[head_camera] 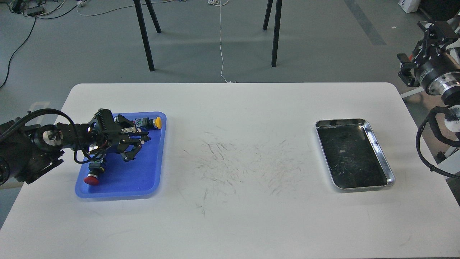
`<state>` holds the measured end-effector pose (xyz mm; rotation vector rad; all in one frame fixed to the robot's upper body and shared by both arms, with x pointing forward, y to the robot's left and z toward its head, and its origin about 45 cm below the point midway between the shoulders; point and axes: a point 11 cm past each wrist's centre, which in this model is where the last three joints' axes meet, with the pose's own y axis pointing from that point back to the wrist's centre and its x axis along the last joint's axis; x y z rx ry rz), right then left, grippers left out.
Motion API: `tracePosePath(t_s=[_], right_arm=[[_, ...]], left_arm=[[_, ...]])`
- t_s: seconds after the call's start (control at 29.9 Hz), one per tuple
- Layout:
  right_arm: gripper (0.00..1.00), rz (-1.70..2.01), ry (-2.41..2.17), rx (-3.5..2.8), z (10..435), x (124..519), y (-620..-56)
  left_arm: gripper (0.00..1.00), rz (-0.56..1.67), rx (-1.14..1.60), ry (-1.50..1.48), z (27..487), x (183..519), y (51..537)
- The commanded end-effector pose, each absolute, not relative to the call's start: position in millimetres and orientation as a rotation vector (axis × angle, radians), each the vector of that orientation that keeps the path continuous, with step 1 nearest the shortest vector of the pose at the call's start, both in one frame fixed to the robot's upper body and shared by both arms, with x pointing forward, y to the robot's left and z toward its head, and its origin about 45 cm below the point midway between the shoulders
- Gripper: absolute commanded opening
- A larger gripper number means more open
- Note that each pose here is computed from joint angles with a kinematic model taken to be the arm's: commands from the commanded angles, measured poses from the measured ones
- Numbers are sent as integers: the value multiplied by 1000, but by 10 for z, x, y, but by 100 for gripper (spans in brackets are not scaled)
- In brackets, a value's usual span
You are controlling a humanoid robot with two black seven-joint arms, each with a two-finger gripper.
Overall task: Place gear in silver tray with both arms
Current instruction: 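Close the left gripper on a small black gear in the blue tray, then lift the gear with the left gripper and release it on the table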
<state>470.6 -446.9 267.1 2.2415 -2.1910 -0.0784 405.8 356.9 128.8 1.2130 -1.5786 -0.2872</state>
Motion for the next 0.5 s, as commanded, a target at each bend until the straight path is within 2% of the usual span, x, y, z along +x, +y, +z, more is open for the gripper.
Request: tracePosePath(t_s=[0.0, 0.3, 0.47], right_arm=[[98, -76, -2193, 2241, 2672, 4705, -4473], [98, -68, -2165, 2223, 2630, 4688, -4489], [98, -60, -2161, 2212, 2621, 4680, -4513]], left_arm=[[11, -264, 1244, -1585, 1425, 4107, 3704], [13, -37, 1277, -1646, 2062, 4492, 3743], [13, 145, 1232, -1608, 2181, 4597, 3631]])
